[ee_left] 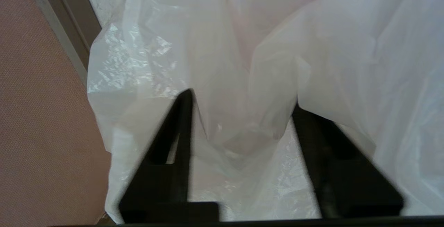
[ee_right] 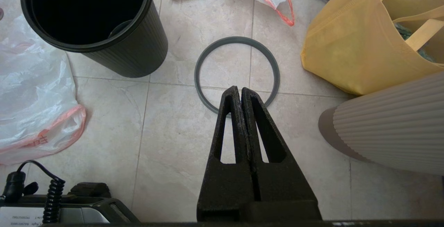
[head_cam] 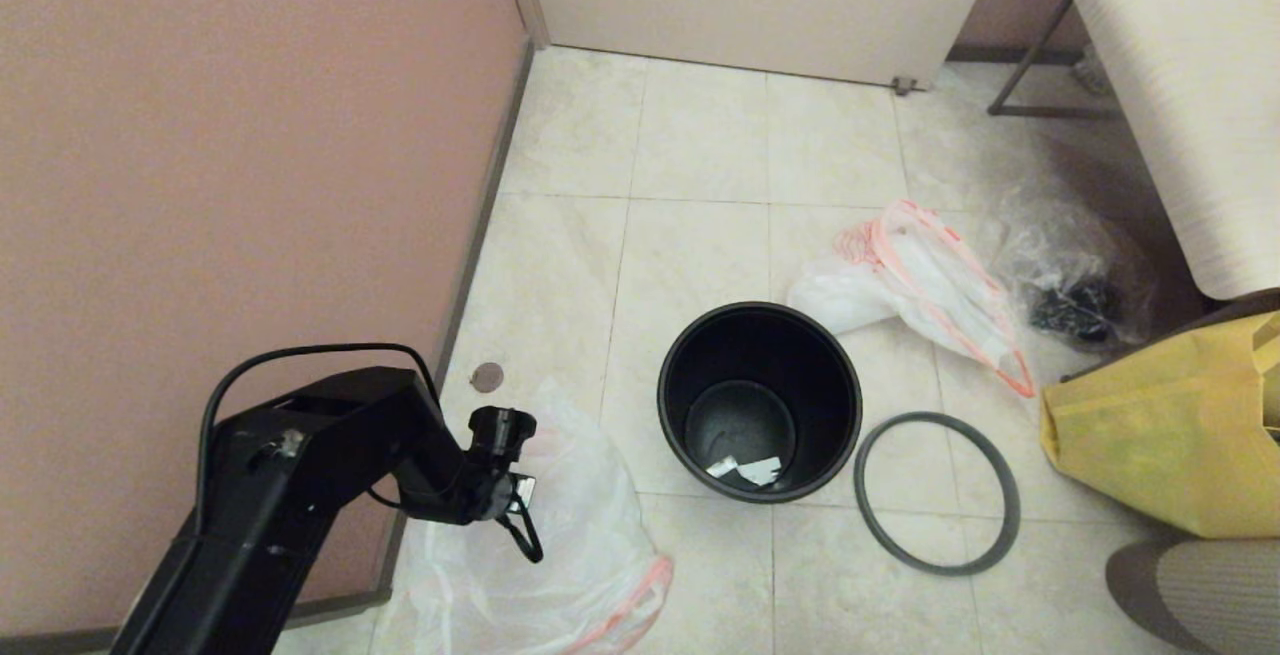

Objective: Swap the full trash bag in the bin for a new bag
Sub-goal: Pick up a new trash bag

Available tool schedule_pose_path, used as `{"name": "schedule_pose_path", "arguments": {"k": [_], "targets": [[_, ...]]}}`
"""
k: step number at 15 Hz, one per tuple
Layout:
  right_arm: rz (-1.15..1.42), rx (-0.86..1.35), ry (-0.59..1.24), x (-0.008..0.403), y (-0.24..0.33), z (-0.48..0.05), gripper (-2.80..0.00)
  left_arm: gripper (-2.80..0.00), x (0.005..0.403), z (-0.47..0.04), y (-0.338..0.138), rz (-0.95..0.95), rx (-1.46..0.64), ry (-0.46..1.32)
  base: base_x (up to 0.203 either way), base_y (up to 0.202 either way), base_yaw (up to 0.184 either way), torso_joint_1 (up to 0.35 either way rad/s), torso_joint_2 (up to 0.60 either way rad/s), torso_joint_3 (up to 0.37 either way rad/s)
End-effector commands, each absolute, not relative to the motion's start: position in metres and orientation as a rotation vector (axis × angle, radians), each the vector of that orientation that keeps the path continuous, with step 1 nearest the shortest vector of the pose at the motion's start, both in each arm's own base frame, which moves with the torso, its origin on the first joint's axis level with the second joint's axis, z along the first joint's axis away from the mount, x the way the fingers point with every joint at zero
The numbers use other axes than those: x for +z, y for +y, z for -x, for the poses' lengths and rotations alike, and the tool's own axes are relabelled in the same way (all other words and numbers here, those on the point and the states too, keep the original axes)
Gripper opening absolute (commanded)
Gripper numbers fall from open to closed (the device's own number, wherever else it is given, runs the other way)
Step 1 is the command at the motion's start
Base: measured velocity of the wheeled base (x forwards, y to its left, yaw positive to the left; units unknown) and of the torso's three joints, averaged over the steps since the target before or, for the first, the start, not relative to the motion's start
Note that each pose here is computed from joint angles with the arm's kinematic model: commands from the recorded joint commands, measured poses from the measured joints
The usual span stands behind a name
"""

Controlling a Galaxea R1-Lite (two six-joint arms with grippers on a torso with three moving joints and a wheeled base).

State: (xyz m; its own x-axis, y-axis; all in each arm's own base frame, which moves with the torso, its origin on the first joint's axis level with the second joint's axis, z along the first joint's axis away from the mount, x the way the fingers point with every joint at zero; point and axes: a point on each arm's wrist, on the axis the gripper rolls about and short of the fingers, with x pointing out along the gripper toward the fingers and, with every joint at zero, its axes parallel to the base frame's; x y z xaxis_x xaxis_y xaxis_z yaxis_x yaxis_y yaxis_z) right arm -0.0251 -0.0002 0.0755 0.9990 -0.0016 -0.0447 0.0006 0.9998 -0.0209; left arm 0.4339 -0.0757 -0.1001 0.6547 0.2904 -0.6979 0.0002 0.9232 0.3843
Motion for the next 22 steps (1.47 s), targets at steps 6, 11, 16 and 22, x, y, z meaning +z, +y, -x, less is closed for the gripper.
{"name": "schedule_pose_path", "arguments": {"k": [6, 11, 16, 22], "targets": [[0.022, -0.001, 0.046, 0.076, 0.000, 0.025, -2.80, -2.80, -0.094, -0.427, -0.086, -0.333, 0.178, 0.838, 0.000, 0.000, 0.000, 0.000, 0.00, 0.000], [0.022, -0.001, 0.046, 0.076, 0.000, 0.025, -2.80, -2.80, -0.027, -0.388, -0.118, -0.271, 0.138, 0.782, 0.000, 0.000, 0.000, 0.000, 0.00, 0.000], [0.022, -0.001, 0.046, 0.076, 0.000, 0.025, -2.80, -2.80, 0.040, -0.351, -0.119, -0.257, 0.158, 0.720, 0.000, 0.000, 0.000, 0.000, 0.00, 0.000], [0.022, -0.001, 0.046, 0.076, 0.000, 0.025, -2.80, -2.80, 0.126, -0.288, -0.127, -0.232, 0.081, 0.619, 0.000, 0.000, 0.000, 0.000, 0.00, 0.000]]}}
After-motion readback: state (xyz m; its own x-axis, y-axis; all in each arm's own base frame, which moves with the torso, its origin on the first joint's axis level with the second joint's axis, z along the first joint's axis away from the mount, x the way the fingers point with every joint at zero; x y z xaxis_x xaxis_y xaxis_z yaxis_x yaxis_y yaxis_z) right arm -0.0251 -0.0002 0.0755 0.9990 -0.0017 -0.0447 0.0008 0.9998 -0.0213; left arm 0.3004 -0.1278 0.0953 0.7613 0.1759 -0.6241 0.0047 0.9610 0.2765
